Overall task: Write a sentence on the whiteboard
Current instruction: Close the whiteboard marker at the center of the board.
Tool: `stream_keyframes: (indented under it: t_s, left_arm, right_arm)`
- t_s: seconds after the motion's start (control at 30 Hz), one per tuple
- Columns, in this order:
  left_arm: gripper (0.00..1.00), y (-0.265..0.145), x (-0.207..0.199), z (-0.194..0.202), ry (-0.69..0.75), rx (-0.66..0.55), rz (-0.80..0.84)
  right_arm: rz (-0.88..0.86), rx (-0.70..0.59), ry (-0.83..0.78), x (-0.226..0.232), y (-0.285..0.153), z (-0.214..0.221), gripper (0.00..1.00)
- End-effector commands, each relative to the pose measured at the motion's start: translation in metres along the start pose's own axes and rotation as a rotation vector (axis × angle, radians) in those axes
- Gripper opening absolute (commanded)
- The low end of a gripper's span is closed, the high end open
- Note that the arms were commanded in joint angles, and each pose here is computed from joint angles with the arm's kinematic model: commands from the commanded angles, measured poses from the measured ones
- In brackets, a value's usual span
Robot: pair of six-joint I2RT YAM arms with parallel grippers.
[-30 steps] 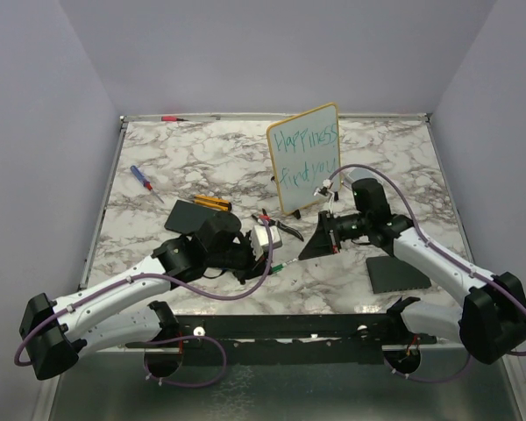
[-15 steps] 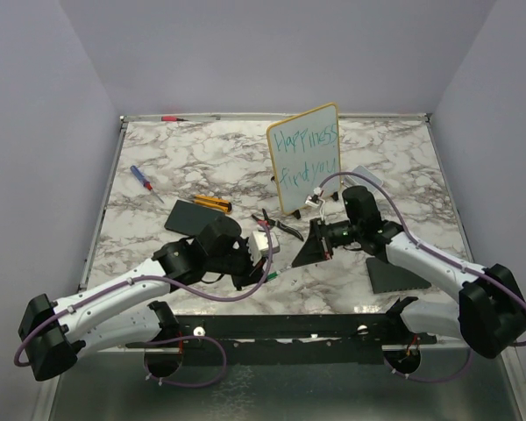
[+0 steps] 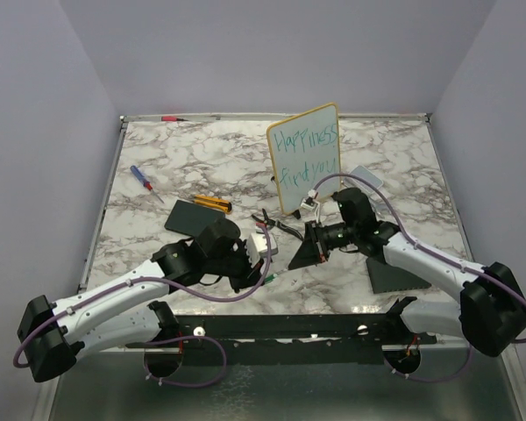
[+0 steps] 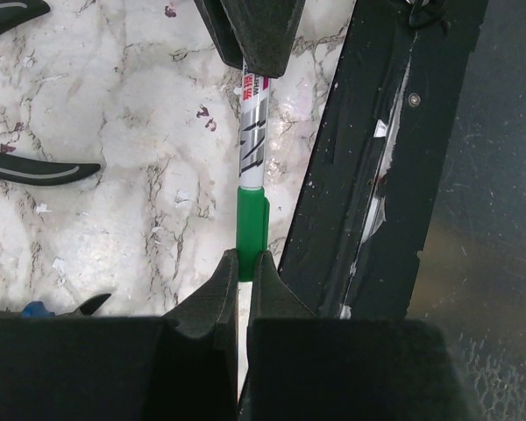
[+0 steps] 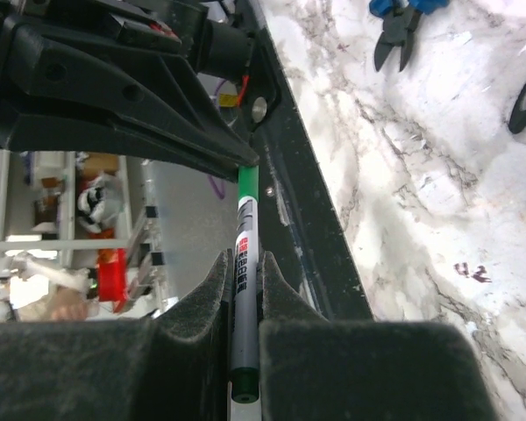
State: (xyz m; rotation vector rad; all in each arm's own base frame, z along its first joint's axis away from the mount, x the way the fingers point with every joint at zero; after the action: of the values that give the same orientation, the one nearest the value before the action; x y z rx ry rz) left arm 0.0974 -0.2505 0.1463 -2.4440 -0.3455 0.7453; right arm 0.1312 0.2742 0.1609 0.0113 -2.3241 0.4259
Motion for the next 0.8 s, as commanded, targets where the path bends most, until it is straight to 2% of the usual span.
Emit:
stream_keyframes:
  t_s: [0.0,0.1,0.13,0.2,0.37,0.7,0.77]
  left_arm:
    - [0.0,0.003,-0.021,-0.069,0.136,-0.231,0.095]
    - [0.0,0.003,-0.019,-0.069,0.139,-0.217,0.079]
    - [0.03,0.002,-0.018,-0.07,0.141,-0.22,0.069]
    - [0.11,-0.001,-0.015,-0.07,0.145,-0.225,0.045]
    - [0.4,-0.009,-0.008,-0.072,0.145,-0.247,-0.011]
    - [0.69,-0.021,-0.003,-0.072,0.135,-0.267,-0.068]
    - [0.81,-0.024,-0.001,-0.073,0.132,-0.277,-0.089]
  right_arm:
    - [0.091,0.063,-0.066,0.011,-0.004,-0.002,0.01]
    - [0.181,0.077,-0.1,0.009,-0.013,-0.009,0.01]
    - [0.204,0.078,-0.102,0.009,-0.016,-0.01,0.01]
    - [0.237,0.072,-0.109,0.011,-0.021,-0.013,0.01]
    - [0.288,0.031,-0.139,0.019,-0.032,-0.023,0.01]
    - [0.413,-0.044,-0.181,0.019,-0.047,-0.044,0.01]
    - [0.416,-0.065,-0.193,0.02,-0.048,-0.048,0.01]
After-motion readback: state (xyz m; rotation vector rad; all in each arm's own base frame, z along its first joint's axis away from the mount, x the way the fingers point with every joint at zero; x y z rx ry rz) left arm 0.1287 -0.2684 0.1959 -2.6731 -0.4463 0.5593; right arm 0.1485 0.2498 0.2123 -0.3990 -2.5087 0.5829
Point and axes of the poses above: each gripper's point midway between its finger pads, its own y axis out along the fingers, its own x axis along the line the jaws close on, z = x × y, the point moved 1 cm from there along -y, back along the fingers, and after that the axes turned 15 degrees about -y, right-handed, at the moved point
